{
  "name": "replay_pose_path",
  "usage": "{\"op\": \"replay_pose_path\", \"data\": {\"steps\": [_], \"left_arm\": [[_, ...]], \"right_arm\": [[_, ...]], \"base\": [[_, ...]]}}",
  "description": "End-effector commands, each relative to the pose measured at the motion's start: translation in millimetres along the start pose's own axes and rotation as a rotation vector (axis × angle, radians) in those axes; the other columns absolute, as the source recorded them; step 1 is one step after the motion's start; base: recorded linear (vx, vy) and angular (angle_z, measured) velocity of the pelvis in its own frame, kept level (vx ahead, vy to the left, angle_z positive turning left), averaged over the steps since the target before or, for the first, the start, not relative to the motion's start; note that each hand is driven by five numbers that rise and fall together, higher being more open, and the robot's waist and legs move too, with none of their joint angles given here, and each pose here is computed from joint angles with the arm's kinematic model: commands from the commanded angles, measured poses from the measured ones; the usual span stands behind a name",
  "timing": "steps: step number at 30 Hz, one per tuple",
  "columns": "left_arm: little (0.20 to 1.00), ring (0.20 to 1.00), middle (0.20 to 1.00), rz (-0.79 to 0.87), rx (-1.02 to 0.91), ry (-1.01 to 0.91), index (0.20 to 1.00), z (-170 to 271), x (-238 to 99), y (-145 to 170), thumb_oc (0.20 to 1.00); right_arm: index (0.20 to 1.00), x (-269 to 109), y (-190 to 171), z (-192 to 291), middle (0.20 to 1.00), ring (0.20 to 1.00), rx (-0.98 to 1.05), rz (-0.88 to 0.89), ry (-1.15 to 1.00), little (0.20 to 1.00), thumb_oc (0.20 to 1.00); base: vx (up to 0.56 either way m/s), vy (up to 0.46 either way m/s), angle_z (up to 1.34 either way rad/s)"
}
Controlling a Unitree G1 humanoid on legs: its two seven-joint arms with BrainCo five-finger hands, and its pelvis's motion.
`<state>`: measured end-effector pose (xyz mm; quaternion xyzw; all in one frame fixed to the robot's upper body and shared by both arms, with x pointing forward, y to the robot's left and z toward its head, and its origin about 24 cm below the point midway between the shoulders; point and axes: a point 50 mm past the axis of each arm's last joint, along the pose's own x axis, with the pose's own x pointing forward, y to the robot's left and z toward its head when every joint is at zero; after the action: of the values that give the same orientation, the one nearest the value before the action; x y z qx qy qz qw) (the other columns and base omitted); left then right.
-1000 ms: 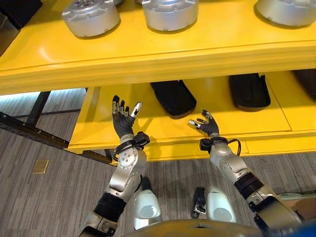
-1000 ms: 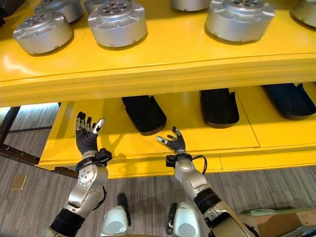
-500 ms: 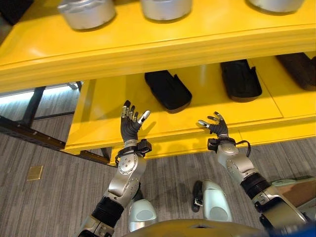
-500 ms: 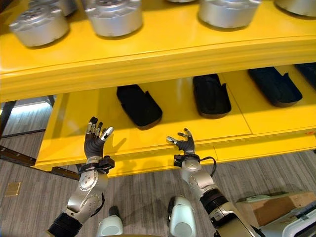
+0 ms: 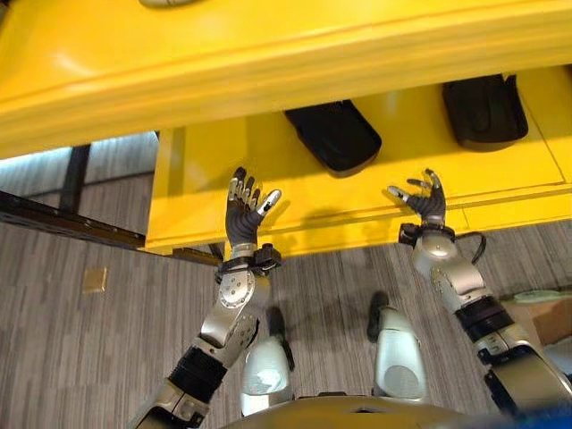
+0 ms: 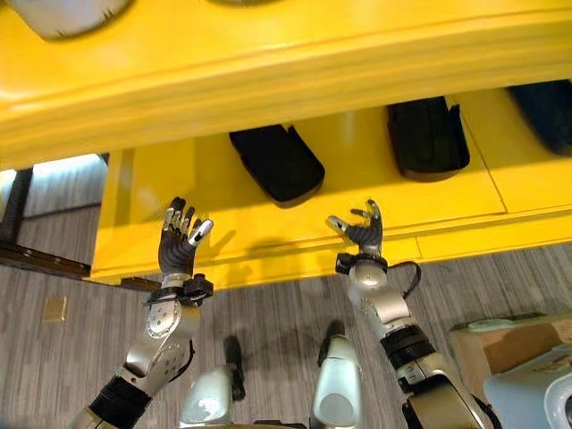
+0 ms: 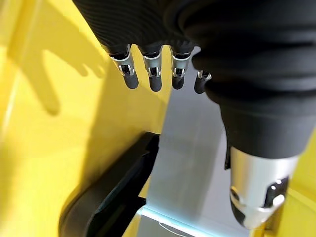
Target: Move parts from the plastic box to the shelf.
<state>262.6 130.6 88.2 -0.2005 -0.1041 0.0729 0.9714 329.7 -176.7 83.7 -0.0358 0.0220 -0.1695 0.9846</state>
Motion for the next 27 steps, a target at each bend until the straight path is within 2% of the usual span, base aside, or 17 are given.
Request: {"op": "replay_pose_path", "data": {"steps": [1,6,13,15,17,22,27], "left_arm": [[1.0,1.0,1.0,-0.098,-0.048,-0.161,1.0,39.2,0.7,-15.3,1.0],[1.0,1.0,1.0,-0.114,-0.048,-0.174,1.0,44.3,2.0,-18.0,1.0],[1.0,1.0,1.0,-0.136,-0.053,-0.171,1.0,45.6,3.0,-12.2,1.0],[1.0,1.0,1.0,-0.141,-0.054,-0.163,1.0,45.0,3.7,-11.5,1.0],[1.0,1.0,1.0,-0.158,-0.045,-0.152,1.0,43.1,4.6,-10.4,1.0],[1.0,1.0,1.0,-0.186,-0.036,-0.146,1.0,40.3,5.0,-9.2,1.0],[1.0,1.0,1.0,-0.206,-0.027,-0.142,1.0,39.5,7.8,-8.1,1.0]], "right_arm": [[1.0,6.3,11.2,37.3,1.0,1.0,0.011,0.002,-0.158,1.0,1.0],[1.0,5.7,4.0,80.3,1.0,1.0,-0.168,-0.021,-0.426,1.0,1.0],[1.0,-6.1,-1.2,129.9,1.0,1.0,-0.656,-0.08,-0.854,1.0,1.0],[1.0,-6.2,-3.2,134.6,1.0,1.0,-0.713,-0.097,-0.893,1.0,1.0],[1.0,-5.4,-5.4,148.9,1.0,1.0,-0.88,-0.137,-1.019,1.0,1.0],[1.0,-4.8,-7.1,163.2,1.0,1.0,-1.097,-0.205,-1.166,1.0,1.0],[1.0,-2.0,-4.4,169.4,1.0,1.0,-1.257,-0.195,-1.251,1.0,1.0]], "base": [[-0.08,-0.082,0.09],[-0.06,-0.044,0.08],[-0.04,-0.014,0.01],[-0.02,-0.034,-0.01],[-0.03,-0.063,0.01],[-0.03,-0.047,0.02],[-0.05,-0.041,0.06]]}}
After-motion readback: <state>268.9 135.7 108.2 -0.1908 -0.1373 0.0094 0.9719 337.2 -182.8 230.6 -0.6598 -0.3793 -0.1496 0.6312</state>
